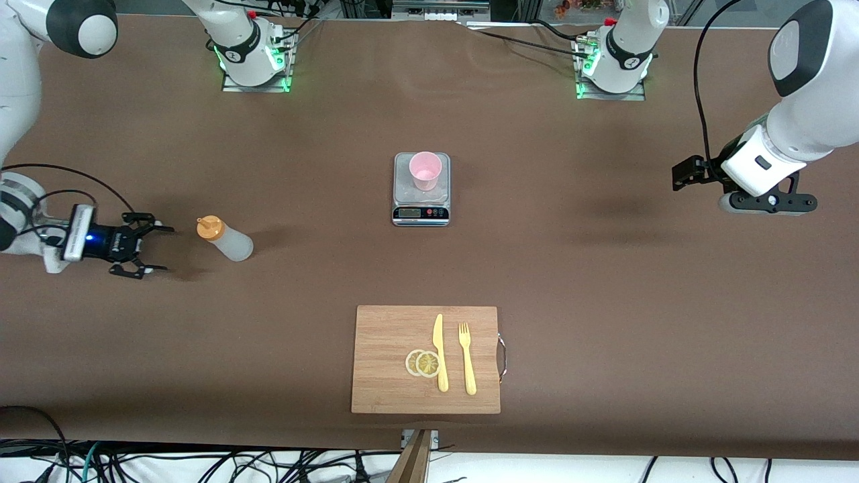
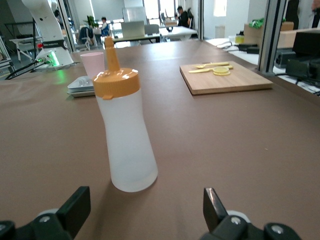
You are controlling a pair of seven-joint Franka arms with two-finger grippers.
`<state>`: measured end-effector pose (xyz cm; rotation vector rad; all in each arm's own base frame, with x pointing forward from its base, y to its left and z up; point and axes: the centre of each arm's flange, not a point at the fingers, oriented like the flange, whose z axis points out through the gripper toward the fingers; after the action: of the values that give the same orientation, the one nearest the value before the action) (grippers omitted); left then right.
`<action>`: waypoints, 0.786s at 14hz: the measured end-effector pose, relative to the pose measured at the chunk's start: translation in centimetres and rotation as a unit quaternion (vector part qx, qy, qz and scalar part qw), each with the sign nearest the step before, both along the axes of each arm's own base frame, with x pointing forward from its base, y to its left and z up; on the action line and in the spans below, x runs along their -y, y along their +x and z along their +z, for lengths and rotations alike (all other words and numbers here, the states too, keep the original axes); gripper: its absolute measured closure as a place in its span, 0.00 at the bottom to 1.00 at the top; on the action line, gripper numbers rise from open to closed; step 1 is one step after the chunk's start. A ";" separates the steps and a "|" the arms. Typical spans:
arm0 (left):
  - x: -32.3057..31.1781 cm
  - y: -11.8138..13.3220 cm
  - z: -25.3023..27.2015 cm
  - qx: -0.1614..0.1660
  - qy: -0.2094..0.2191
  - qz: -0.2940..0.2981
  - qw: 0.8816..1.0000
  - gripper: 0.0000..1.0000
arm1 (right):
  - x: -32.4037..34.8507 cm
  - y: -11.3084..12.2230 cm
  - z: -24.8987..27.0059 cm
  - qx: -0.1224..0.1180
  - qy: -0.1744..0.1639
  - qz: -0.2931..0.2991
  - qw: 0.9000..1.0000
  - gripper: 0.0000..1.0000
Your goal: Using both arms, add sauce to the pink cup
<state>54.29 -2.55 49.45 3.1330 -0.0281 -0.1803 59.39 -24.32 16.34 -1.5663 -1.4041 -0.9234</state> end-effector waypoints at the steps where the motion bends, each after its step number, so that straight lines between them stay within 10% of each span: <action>1: 0.0 0.0 0.0 0.000 0.000 0.000 1.000 0.00 | 0.4 0.8 1.5 -0.012 -0.013 -0.003 1.000 0.00; 6: -0.1 -0.1 -0.3 -0.004 0.000 0.000 1.000 0.00 | -0.7 4.6 7.7 -0.101 -0.071 -0.028 0.992 0.00; 11: -0.1 -0.1 -0.5 -0.006 0.000 0.001 1.000 0.00 | -8.0 9.9 15.6 -0.213 -0.162 -0.063 0.961 0.00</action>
<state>54.17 -2.43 48.95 3.1320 -0.0248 -0.1986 69.27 -16.32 31.92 -1.9769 -1.1926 -0.3943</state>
